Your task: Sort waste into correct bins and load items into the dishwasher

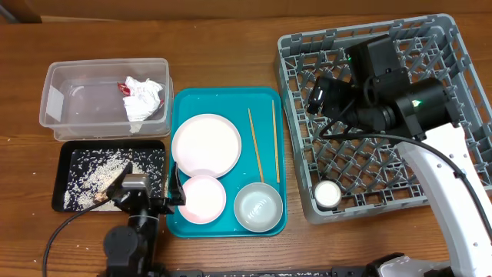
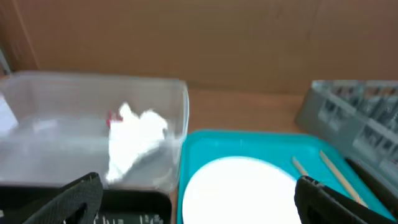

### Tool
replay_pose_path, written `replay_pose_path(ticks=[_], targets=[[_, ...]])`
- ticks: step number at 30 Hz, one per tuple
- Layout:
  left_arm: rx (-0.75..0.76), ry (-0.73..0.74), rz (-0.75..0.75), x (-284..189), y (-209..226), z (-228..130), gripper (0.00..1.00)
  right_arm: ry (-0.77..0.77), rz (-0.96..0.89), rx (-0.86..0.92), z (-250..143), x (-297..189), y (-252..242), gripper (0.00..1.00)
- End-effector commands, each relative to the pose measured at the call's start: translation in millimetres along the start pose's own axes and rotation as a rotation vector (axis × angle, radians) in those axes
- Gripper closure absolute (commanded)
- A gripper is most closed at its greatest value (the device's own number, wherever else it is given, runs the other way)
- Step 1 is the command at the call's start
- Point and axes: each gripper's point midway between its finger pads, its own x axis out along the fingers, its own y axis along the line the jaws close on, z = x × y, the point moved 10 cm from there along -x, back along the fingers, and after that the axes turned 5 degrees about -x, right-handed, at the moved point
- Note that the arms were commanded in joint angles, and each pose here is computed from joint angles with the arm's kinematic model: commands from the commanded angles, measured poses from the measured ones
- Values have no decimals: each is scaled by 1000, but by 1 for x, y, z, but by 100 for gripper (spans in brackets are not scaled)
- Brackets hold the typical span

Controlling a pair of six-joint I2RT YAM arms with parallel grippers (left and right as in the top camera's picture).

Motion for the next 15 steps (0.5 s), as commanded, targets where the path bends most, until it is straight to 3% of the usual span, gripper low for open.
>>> replay_pose_path(ticks=[1, 15], targets=[[-25, -12, -1, 6, 3, -15, 0, -24, 4, -6, 3, -4, 2, 0], [-25, -7, -3, 7, 3, -17, 0, -17, 15, 1, 2, -4, 3, 0]])
